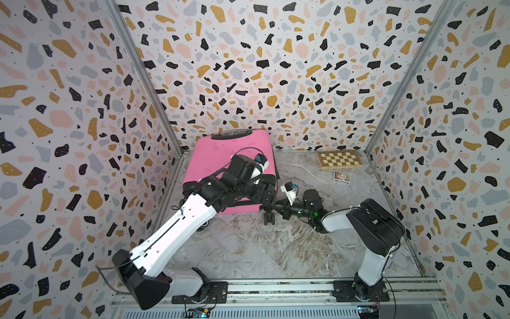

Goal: Close the suitcase zippers
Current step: Zip the zipper on the suitcase.

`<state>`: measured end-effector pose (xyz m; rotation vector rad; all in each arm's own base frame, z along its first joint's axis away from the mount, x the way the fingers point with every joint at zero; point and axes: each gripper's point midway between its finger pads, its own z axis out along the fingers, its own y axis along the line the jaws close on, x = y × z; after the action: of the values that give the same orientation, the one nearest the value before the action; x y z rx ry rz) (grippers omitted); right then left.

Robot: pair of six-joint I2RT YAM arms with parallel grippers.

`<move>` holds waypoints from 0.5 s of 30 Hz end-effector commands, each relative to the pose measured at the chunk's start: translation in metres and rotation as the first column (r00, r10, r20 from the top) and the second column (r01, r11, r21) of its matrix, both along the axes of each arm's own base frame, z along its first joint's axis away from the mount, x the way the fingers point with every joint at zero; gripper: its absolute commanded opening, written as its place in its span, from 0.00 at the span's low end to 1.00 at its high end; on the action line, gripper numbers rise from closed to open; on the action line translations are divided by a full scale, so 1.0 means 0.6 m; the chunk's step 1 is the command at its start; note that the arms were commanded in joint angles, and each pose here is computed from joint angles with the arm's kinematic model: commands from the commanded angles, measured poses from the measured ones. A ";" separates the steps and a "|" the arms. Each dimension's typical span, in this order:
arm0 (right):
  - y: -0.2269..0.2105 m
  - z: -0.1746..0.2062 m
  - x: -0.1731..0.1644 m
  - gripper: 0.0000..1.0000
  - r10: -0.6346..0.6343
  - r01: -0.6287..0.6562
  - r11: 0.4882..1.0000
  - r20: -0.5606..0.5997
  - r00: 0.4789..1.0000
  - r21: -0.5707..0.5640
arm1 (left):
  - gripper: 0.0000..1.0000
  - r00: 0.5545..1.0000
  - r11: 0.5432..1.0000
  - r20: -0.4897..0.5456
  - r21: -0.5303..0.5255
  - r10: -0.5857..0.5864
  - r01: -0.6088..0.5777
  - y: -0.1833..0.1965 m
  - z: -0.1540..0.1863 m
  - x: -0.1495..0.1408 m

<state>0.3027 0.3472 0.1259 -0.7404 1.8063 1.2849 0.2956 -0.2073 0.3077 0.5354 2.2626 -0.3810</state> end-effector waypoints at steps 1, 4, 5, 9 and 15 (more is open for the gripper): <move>-0.006 0.012 0.006 0.00 -0.003 0.003 1.000 0.009 1.000 -0.007 | 1.00 0.955 0.947 0.036 0.123 0.295 -0.297 0.140 -0.013 0.031; -0.005 0.011 0.005 0.00 0.007 -0.007 1.000 0.003 1.000 -0.012 | 1.00 0.864 0.848 0.081 0.166 0.497 -0.503 0.253 -0.014 0.033; -0.004 0.013 0.005 0.00 0.010 -0.010 1.000 0.004 1.000 -0.011 | 1.00 0.833 0.817 0.079 0.164 0.547 -0.552 0.284 -0.017 0.032; -0.004 0.011 0.006 0.00 0.012 -0.012 1.000 0.005 1.000 -0.019 | 1.00 0.737 0.719 0.043 0.185 0.675 -0.670 0.369 -0.046 0.014; -0.001 0.009 0.008 0.00 0.018 -0.018 0.999 0.004 1.000 -0.030 | 1.00 0.632 0.626 -0.045 0.206 0.774 -0.752 0.440 -0.100 -0.013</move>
<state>0.3031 0.3482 0.1224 -0.7687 1.8289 1.2824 0.2967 0.0469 0.2544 -0.3636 2.4079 0.2435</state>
